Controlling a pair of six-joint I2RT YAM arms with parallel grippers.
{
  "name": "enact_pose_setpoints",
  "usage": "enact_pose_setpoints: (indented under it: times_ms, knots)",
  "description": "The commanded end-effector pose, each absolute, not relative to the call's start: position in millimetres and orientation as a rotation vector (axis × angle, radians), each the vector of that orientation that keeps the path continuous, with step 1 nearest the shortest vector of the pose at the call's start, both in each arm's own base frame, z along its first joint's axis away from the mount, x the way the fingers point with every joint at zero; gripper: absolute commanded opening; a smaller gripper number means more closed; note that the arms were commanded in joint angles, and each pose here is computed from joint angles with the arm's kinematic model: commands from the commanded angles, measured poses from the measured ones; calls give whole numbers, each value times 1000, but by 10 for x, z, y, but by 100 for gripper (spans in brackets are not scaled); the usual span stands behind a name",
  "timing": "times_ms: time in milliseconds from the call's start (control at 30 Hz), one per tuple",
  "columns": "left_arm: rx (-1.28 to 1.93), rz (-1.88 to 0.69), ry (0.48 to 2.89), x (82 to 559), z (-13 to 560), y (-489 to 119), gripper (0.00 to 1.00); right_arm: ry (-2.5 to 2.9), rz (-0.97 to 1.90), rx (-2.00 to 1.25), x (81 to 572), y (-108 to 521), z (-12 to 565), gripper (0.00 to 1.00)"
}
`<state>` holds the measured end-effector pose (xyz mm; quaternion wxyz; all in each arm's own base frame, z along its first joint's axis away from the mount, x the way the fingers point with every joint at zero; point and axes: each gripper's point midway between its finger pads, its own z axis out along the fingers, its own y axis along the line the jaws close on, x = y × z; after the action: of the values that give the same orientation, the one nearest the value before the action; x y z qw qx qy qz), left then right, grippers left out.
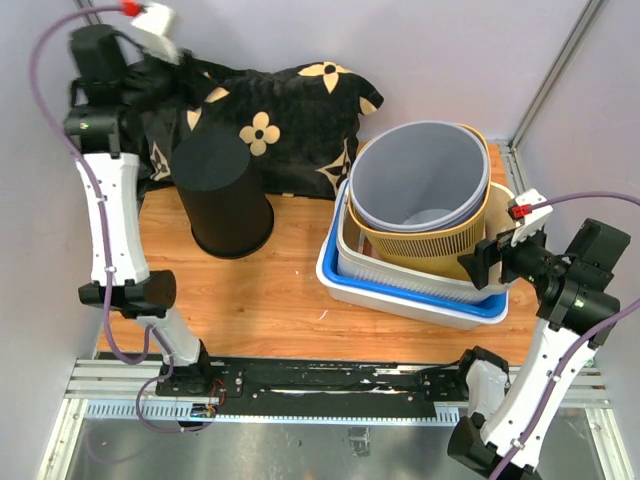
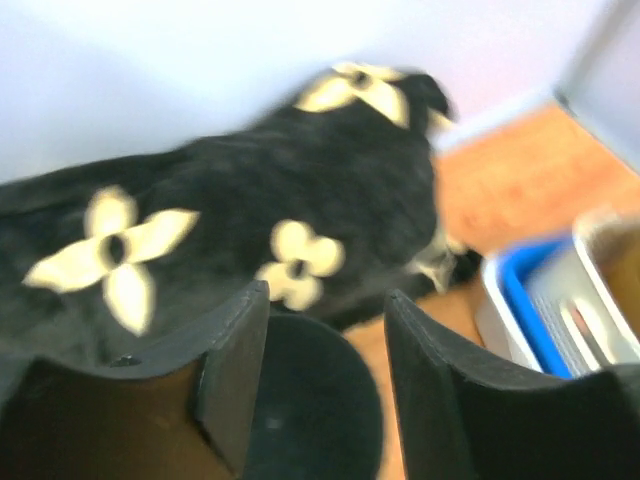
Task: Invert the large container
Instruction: Turn the container upside down at the center of the board, then pick up the container from the container.
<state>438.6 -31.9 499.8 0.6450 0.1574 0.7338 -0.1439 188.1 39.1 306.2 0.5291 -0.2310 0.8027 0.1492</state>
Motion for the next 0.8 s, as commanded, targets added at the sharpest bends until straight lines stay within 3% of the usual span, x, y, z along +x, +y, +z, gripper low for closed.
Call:
enact_pose_setpoints:
  times_ms: [0,133,333,500,767]
  knots:
    - [853,-433,1715,3373,4748,-1502,63,1916,132,-513,1919,146,3236,99]
    - [999,-370,1835,3203,4236,-2213,71,1975,126,-409,1931,55,3113,99]
    - [1154,-669,1774,2933,4258,-2752,74,2068,-120,-145,1897,-433,2871,99]
    - [1416,-775,1583,2610,4166,-2844,75,2002,-268,178,1738,-791,2789,99]
    - [1570,-753,1321,2430,4315,-2884,77,2053,-100,161,1783,-615,2580,100]
